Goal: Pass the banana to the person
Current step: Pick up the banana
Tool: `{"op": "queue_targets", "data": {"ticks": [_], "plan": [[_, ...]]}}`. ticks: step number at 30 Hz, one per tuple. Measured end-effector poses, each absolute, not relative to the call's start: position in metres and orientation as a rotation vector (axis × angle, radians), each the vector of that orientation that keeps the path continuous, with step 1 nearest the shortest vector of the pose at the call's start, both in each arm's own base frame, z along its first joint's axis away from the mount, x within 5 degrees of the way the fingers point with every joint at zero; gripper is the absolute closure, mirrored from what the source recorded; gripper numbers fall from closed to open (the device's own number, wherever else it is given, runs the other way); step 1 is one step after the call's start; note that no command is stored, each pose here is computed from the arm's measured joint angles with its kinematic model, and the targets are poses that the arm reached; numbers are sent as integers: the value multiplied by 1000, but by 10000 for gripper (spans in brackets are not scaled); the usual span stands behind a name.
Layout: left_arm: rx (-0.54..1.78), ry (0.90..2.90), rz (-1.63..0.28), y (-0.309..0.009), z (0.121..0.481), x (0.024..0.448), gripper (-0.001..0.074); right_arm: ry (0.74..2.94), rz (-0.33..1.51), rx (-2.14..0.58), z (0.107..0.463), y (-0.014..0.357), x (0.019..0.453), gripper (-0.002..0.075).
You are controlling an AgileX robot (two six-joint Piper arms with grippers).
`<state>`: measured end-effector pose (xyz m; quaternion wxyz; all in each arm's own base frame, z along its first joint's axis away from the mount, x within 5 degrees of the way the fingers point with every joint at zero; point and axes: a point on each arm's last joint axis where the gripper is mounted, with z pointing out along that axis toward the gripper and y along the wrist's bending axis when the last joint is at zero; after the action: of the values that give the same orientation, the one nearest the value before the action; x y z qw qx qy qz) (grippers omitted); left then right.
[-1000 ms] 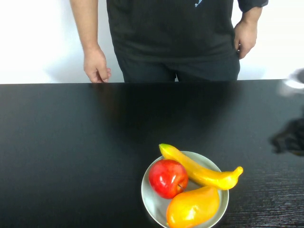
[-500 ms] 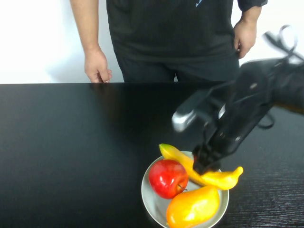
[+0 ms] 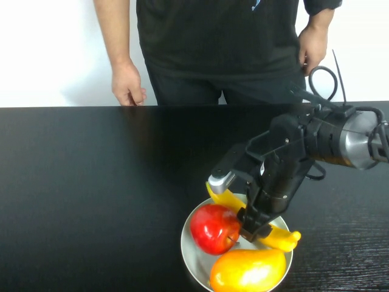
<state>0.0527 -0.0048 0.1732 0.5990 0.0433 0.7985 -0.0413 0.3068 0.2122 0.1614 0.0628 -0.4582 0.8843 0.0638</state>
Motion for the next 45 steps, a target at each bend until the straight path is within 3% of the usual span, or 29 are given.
{"op": "queue_targets", "data": {"ticks": [23,36,45], "plan": [[100,1852,-96,-5,173,53,738,2612,177,-1349,149,217,317,294],[100,1852,-96,-5,173,53,738,2610,174,-1345,142,218,319,427],[100,1852,-96,-5,173,53,738,2631,167,-1363,142,218,318,446]]}}
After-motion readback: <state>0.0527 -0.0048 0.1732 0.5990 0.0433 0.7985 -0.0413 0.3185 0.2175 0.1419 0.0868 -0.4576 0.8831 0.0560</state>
